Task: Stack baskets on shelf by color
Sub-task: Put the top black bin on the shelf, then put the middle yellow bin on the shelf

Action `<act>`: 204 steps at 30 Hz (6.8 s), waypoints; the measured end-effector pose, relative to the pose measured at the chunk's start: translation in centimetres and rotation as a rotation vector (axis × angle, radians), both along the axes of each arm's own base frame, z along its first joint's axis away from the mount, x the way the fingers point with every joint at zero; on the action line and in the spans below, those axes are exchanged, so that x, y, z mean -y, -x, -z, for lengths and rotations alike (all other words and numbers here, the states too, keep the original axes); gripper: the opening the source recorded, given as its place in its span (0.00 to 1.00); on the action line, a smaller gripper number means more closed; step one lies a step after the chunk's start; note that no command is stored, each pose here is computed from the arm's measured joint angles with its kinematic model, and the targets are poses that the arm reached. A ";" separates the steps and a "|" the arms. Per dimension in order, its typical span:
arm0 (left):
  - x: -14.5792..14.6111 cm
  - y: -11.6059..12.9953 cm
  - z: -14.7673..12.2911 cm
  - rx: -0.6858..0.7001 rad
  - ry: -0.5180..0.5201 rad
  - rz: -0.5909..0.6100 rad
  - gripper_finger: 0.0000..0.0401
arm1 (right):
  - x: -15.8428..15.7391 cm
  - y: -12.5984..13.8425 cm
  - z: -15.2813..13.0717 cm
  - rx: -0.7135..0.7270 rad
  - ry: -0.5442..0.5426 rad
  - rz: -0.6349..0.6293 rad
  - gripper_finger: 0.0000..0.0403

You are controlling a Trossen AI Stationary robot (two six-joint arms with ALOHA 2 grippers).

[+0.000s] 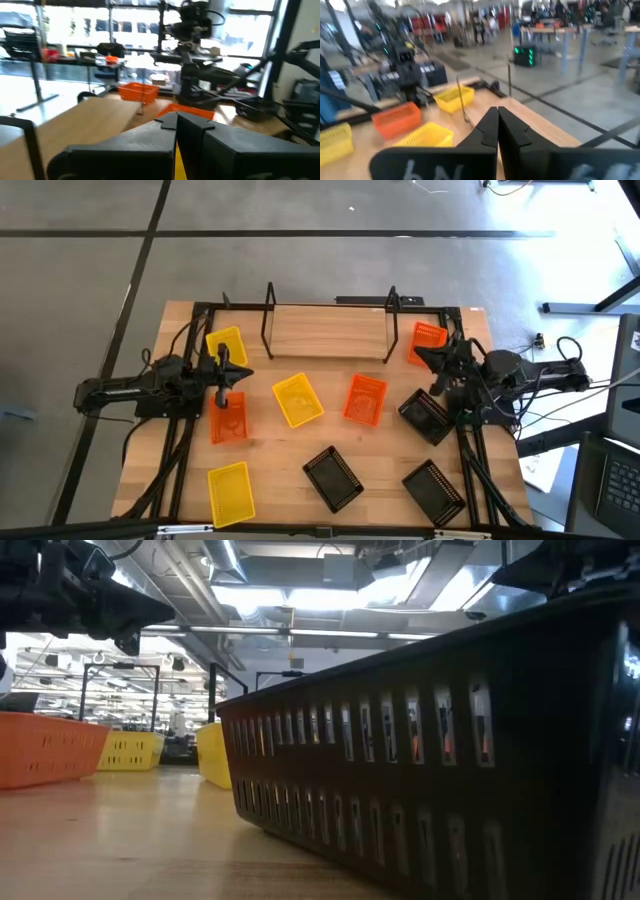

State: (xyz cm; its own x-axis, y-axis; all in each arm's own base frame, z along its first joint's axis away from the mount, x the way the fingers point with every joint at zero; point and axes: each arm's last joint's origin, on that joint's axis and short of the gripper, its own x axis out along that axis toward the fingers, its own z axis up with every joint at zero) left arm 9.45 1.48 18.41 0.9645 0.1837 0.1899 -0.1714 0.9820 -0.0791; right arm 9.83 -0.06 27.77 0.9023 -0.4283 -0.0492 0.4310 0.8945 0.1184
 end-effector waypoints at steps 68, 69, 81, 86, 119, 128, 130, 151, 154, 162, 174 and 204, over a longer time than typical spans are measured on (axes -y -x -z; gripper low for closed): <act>-1.0 -2.3 -16.6 -0.450 0.108 -0.228 0.00 | 1.3 -12.5 2.7 -1.580 -0.265 -0.722 0.29; -1.0 -2.3 -16.6 -0.450 0.108 -0.228 0.00 | 1.2 -12.5 3.2 -1.591 -0.253 -0.717 0.29; -1.0 -2.3 -16.6 -0.452 0.104 -0.226 0.00 | 1.1 -12.6 7.5 -1.668 -0.230 -0.698 0.29; -1.0 -2.3 -16.6 -0.452 0.104 -0.226 0.00 | 1.2 -12.6 8.7 -1.640 -0.200 -0.681 0.29; -1.0 -2.3 -16.6 -0.449 0.103 -0.226 0.00 | 1.1 -14.5 6.0 -1.496 -0.298 -0.607 0.01; -1.0 -2.3 -16.6 -0.449 0.103 -0.226 0.00 | 2.2 -16.2 -2.9 -1.347 -0.263 -0.571 0.00; -1.0 -2.3 -16.6 -0.449 0.103 -0.226 0.00 | 2.8 -16.6 -4.8 -1.277 -0.230 -0.534 0.00; -1.1 -3.2 -16.5 -0.470 0.060 -0.223 0.00 | 19.2 -21.8 -6.6 -1.198 0.017 -0.386 0.00; -1.1 -3.2 -16.5 -0.469 0.065 -0.224 0.00 | 21.6 -22.3 -4.5 -1.241 0.001 -0.408 0.00; -1.1 -3.2 -16.6 -0.462 0.085 -0.224 0.00 | 25.7 -23.1 0.3 -1.301 -0.078 -0.406 0.00; -1.1 -3.2 -16.6 -0.462 0.085 -0.225 0.00 | 27.2 -23.2 2.9 -1.443 -0.047 -0.358 0.02; -1.1 -3.1 -16.5 -0.463 0.087 -0.225 0.00 | 26.3 -23.9 -0.5 -1.478 0.024 -0.307 0.24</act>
